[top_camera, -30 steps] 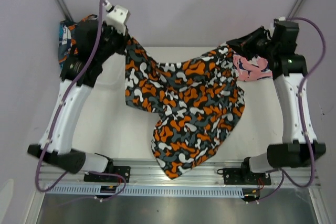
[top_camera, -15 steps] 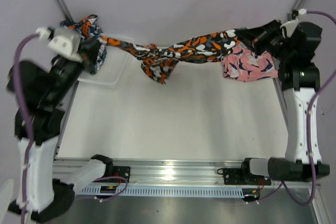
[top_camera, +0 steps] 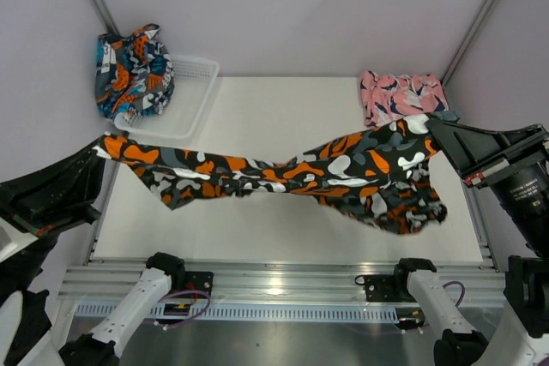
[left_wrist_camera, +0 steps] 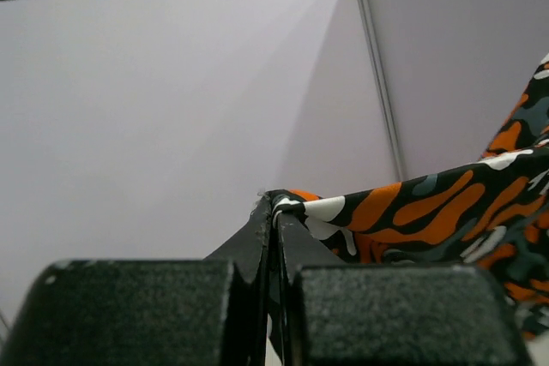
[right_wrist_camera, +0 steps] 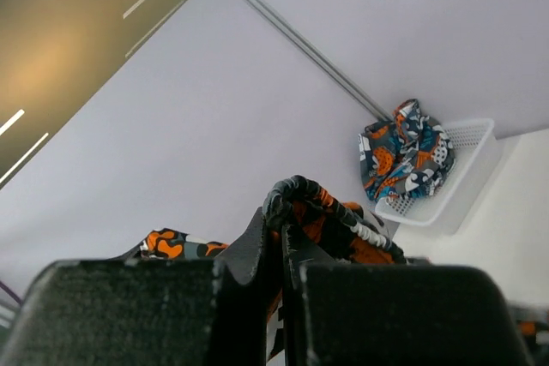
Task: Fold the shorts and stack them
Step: Flatten the shorts out
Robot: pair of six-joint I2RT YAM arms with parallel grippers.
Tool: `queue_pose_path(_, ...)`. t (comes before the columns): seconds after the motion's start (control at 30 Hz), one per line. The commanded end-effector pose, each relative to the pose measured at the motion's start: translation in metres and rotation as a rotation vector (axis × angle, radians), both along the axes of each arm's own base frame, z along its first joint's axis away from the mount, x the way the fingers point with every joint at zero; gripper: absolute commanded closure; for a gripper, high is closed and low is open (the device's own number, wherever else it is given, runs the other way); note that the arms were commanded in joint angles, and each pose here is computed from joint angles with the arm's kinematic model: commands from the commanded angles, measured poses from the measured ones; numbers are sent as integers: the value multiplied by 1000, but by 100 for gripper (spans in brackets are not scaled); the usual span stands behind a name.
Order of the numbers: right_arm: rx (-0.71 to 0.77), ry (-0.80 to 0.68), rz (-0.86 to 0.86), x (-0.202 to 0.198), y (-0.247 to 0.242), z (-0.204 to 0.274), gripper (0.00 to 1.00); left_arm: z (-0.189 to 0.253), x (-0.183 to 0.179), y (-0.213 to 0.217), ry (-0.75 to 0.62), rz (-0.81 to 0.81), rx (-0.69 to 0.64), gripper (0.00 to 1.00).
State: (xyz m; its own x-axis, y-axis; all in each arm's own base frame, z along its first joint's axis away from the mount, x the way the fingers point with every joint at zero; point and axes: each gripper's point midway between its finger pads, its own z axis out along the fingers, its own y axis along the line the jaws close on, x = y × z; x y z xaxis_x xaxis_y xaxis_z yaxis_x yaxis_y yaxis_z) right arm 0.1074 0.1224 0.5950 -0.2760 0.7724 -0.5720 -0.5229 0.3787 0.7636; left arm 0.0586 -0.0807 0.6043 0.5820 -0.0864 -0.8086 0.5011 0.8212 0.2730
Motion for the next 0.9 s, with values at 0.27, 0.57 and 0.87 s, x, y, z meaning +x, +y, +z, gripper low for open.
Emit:
queue_pose_path(0.27, -22, 382, -56, 115, -11, -81, 100, -51, 191, -41, 352, 78, 159, 100)
queue_pose_path(0.57, -42, 662, -94, 215, -21, -236, 100, -272, 330, -83, 740, 63, 207, 100)
queue_pose_path(0.87, -110, 871, -136, 294, -23, -373, 100, -446, 352, -60, 1046, 293, 179, 100)
